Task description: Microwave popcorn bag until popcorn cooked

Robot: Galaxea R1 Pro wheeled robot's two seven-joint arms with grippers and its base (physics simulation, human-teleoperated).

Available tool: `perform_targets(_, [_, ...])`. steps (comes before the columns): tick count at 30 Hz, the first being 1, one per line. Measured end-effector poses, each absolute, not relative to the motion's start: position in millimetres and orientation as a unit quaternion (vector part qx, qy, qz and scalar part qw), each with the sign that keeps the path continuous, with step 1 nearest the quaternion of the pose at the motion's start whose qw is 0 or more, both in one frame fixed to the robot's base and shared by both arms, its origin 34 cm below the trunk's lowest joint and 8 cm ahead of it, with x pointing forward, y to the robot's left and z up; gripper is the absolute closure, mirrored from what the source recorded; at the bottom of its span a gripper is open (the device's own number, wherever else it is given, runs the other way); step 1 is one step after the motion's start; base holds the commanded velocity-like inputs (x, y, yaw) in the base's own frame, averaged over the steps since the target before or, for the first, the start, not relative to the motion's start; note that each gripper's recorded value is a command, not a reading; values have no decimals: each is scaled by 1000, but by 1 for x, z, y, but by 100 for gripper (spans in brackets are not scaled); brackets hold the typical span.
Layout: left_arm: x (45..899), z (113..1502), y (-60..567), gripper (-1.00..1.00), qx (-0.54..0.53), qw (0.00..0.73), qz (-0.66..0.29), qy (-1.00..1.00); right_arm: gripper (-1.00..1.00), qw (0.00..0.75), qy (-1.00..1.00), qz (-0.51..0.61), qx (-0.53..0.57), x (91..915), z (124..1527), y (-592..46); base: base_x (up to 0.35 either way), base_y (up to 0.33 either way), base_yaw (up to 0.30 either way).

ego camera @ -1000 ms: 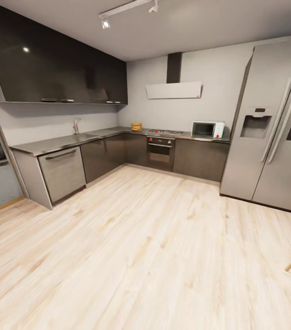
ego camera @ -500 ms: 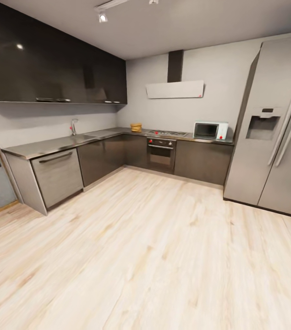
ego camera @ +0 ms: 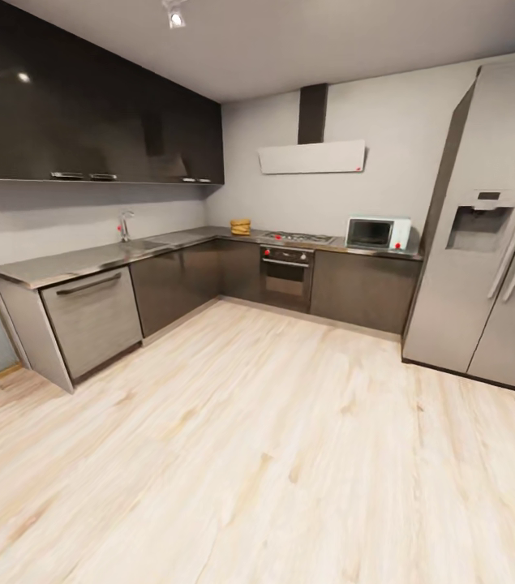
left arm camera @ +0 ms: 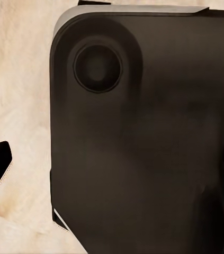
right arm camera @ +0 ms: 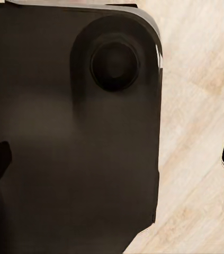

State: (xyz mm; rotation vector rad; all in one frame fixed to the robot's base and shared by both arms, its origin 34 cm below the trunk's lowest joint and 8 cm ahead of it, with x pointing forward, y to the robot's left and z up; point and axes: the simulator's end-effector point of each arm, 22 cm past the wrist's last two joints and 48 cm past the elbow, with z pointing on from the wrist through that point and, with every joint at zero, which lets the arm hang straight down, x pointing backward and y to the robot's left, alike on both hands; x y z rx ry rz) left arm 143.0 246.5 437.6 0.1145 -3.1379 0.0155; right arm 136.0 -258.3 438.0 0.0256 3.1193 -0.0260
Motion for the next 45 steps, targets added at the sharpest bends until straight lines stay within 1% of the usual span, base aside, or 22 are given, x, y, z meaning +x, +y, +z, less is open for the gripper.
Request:
perform_targets(4, [143,438,247,-100,36,1,5,-999,-100,11,1000,-8,9,136,438,-257,321,0,-50])
perform_targets(9, [145,438,247,-100,38,-4,5,-999,-100,10,1000,-8,10,136,438,-257,199,0,-212])
perform_targets(45, [147,438,247,-100,40,-6,6,-999,-100,10,1000,-7,10,136,438,-256,2,0,-243])
